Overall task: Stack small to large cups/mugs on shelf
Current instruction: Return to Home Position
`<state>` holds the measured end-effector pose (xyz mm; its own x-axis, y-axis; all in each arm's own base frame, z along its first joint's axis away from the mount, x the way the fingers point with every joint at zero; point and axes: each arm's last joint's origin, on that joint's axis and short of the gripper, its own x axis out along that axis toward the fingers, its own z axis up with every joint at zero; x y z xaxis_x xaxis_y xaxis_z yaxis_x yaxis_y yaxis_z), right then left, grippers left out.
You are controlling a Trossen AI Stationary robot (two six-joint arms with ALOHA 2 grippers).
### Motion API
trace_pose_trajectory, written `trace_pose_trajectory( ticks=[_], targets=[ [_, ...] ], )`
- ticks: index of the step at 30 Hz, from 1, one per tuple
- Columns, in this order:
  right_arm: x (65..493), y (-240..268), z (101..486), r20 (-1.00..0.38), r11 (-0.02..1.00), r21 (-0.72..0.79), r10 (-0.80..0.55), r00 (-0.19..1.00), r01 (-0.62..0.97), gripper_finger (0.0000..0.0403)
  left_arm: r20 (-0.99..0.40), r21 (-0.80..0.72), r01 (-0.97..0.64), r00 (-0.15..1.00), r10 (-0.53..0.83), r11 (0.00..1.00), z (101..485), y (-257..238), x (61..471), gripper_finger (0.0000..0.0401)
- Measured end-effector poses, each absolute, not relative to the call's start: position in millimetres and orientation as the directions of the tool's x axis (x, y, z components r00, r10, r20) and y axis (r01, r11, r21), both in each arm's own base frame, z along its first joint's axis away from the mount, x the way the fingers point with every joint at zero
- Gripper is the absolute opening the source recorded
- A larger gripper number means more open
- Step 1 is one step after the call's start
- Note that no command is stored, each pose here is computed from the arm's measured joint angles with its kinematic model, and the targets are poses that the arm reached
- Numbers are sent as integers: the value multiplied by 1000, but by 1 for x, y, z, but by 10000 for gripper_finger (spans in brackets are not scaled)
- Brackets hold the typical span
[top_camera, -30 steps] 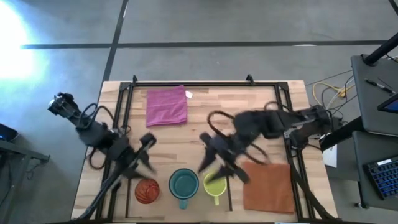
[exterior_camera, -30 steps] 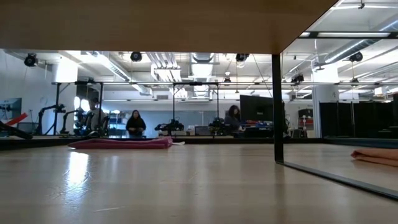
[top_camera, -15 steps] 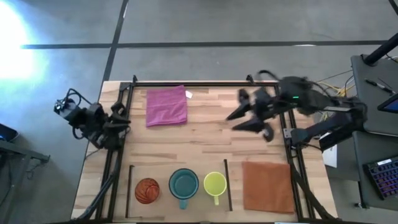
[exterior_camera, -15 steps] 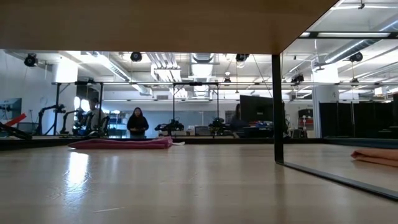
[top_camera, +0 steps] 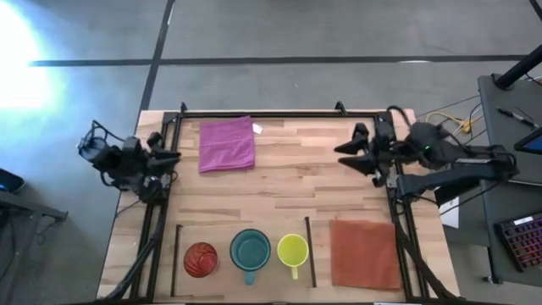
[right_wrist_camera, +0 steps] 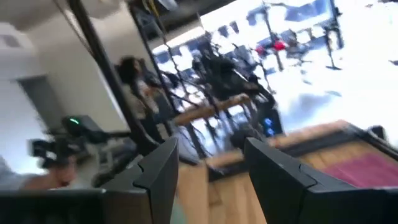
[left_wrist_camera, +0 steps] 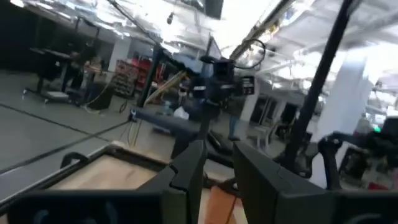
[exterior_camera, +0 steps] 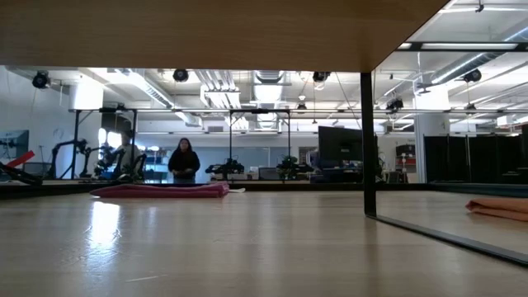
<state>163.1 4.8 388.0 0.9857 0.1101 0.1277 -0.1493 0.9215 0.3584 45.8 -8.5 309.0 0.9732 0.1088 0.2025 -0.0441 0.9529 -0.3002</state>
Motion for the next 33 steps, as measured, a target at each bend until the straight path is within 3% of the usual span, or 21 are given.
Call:
trace_pose_trajectory(
  ticks=[4,8,14,18,23,25,27,28,30,33],
  targets=[
    [149,3,370,134,927,365,43,990,-89,178,262,-290,-18,960,97,957,315,-14,54,73],
    [135,1,358,156,926,376,-18,988,-42,178,228,-235,-36,969,91,971,313,-19,61,73],
    [124,1,350,178,926,374,-16,984,-53,178,290,-217,-269,900,325,938,332,12,23,73],
    [121,1,347,174,925,377,-17,985,-51,178,189,-206,-392,883,430,897,339,24,8,73],
    [120,1,345,180,918,394,-17,984,-56,178,264,-238,-196,930,258,951,357,26,-2,73],
    [119,1,345,182,914,402,-14,983,-61,178,428,-187,57,903,29,981,368,22,-8,73],
    [119,1,345,180,914,402,-15,983,-59,178,604,-35,364,750,-270,931,380,18,-19,73],
    [118,1,346,185,914,402,-16,983,-61,178,658,25,448,666,-352,894,385,17,-24,73],
    [116,1,348,199,915,398,-16,980,-66,178,697,62,515,591,-406,855,389,17,-29,73],
    [115,1,352,231,920,381,-1,973,-90,178,631,-2,552,648,-427,834,393,22,-38,73]
  ],
)
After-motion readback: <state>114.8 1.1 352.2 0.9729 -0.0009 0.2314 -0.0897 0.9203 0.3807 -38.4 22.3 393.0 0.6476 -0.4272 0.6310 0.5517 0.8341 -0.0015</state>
